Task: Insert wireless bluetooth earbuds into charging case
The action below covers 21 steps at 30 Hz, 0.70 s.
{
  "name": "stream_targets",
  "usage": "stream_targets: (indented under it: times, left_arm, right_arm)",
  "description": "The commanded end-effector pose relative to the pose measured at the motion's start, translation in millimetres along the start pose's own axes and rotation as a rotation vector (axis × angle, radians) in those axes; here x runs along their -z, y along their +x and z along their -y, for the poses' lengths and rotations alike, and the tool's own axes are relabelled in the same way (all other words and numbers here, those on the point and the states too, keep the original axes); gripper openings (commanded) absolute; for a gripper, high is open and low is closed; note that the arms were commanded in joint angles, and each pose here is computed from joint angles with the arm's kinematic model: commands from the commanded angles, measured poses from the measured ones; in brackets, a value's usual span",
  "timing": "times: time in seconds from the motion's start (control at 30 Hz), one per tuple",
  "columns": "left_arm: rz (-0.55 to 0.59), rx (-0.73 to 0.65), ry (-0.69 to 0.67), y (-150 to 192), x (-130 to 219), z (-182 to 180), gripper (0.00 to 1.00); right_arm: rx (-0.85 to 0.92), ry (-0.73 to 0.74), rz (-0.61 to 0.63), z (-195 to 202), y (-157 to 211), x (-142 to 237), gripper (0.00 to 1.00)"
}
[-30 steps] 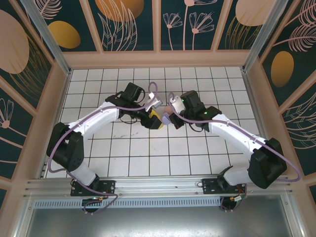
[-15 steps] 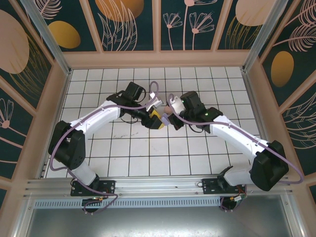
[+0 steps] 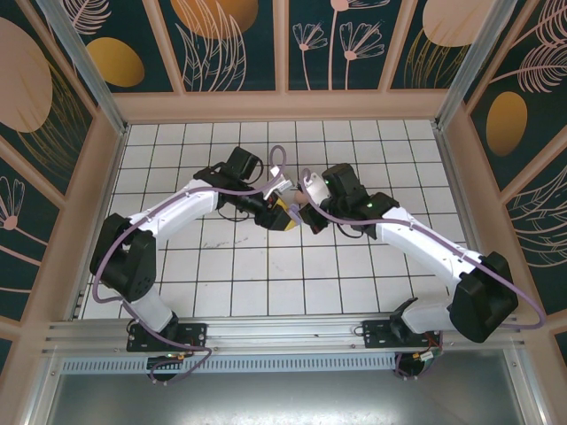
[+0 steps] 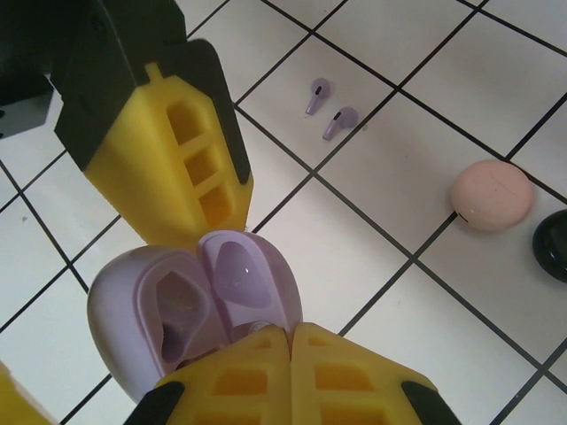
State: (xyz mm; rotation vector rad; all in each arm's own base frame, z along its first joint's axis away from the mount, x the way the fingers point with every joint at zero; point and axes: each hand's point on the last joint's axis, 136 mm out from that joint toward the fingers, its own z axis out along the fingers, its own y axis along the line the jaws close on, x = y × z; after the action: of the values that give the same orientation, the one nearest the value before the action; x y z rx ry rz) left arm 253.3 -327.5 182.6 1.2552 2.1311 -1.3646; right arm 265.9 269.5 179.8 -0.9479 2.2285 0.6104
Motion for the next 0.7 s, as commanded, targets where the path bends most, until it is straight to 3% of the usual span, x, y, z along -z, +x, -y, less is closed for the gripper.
stream_targets:
  times: [0.0, 0.3, 0.67]
  left_arm:
    - [0.021, -0.032, 0.033, -9.4, 2.9, 4.8, 0.50]
    - [0.030, -0.035, 0.040, -11.4, 3.0, 5.9, 0.37]
    - [0.056, -0.041, 0.056, -15.2, 3.0, 8.5, 0.09]
  right_arm:
    - [0.013, -0.022, 0.064, -10.0, -21.5, 12.9, 0.00]
    - [0.014, -0.029, 0.071, -12.1, -24.2, 13.8, 0.00]
    - [0.008, -0.004, 0.095, -9.5, -31.1, 19.1, 0.00]
